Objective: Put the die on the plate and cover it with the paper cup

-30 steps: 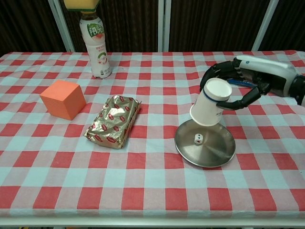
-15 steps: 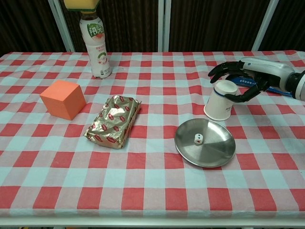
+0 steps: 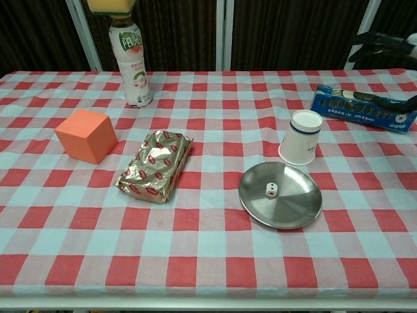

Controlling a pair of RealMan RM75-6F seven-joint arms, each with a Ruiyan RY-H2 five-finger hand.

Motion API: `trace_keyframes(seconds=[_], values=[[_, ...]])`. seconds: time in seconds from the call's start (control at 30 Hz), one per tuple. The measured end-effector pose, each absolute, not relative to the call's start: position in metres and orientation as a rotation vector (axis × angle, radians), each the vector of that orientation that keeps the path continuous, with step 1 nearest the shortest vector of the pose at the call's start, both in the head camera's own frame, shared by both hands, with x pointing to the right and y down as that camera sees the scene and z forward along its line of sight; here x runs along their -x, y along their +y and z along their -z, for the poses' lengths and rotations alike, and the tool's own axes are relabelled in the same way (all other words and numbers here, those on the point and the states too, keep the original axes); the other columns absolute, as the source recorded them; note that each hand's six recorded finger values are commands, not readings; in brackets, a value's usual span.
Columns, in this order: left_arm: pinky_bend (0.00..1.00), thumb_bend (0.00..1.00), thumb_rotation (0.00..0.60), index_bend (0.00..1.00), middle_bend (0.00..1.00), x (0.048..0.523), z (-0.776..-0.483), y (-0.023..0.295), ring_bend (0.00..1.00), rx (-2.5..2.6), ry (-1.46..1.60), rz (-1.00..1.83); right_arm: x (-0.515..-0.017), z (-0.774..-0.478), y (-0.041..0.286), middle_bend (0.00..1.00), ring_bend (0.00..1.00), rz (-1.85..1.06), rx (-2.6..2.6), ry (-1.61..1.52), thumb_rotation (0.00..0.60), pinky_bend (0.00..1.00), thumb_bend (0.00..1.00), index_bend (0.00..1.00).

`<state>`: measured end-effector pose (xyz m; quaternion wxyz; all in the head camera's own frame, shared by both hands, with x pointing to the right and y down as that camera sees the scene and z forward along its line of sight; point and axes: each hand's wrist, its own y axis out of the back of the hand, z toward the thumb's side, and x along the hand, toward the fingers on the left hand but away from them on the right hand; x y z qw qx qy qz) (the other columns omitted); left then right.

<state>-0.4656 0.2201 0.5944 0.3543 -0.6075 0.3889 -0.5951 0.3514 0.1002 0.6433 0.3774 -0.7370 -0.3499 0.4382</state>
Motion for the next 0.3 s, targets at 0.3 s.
trace_keyframes(seconds=[0.3], values=[[0.0, 0.0, 0.6, 0.18, 0.18, 0.459, -0.596, 0.218, 0.07, 1.542, 1.01, 1.515, -0.425, -0.555, 0.173, 0.16, 0.02, -1.251, 1.617, -1.082, 0.6, 0.04, 0.3, 0.1]])
